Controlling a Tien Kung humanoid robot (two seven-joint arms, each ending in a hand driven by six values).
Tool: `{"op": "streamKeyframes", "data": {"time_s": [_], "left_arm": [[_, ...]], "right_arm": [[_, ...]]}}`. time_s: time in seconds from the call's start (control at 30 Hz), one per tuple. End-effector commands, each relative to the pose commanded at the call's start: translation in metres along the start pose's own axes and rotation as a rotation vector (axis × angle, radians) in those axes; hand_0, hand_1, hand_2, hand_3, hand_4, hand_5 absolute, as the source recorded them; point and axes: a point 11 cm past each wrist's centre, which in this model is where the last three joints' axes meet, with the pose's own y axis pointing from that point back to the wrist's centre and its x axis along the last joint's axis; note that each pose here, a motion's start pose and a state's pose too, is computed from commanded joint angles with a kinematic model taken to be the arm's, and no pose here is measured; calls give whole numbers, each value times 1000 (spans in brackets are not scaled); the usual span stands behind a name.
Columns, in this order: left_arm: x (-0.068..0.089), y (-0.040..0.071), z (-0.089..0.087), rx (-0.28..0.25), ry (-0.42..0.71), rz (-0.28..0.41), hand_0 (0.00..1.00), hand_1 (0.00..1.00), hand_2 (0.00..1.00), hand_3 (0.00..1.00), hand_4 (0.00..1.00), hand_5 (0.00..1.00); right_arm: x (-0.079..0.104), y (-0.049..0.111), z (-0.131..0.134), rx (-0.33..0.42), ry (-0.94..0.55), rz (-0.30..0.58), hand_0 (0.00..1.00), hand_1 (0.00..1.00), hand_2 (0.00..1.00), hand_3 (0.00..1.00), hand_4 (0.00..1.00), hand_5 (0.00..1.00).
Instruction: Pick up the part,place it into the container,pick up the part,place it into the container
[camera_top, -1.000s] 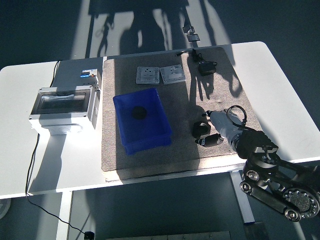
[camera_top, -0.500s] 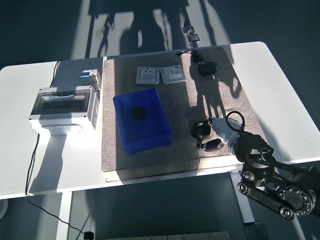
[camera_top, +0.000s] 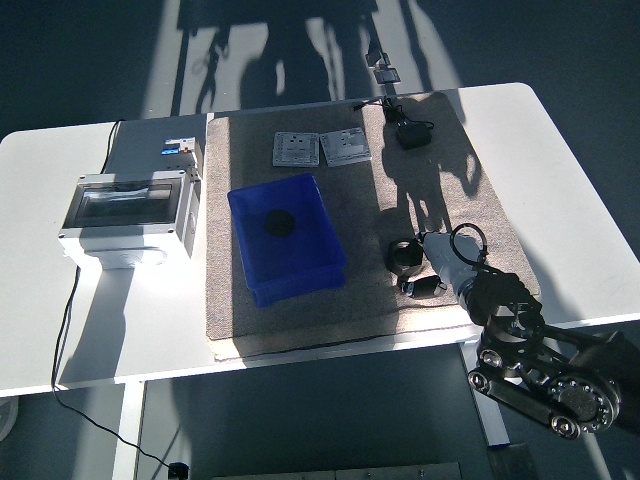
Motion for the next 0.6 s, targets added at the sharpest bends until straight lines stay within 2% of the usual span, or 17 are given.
{"op": "streamKeyframes", "data": {"time_s": [0.1,0.13,0.6], "left_arm": [[1,0,0,0,3,2,664,601,555,648,739,840],[1,0,0,0,3,3,663,599,555,644,729,844],[2,0,-1,1,6,8,662,599,555,641,715,854]], "right_arm": [[2,0,1,-2,-8,15,700,258,559,664,524,95],[2,0,1,-3,-11,19,680,229,490,630,503,112],[5,1,-4,9,-18,27,674,224,484,627,513,98]]}}
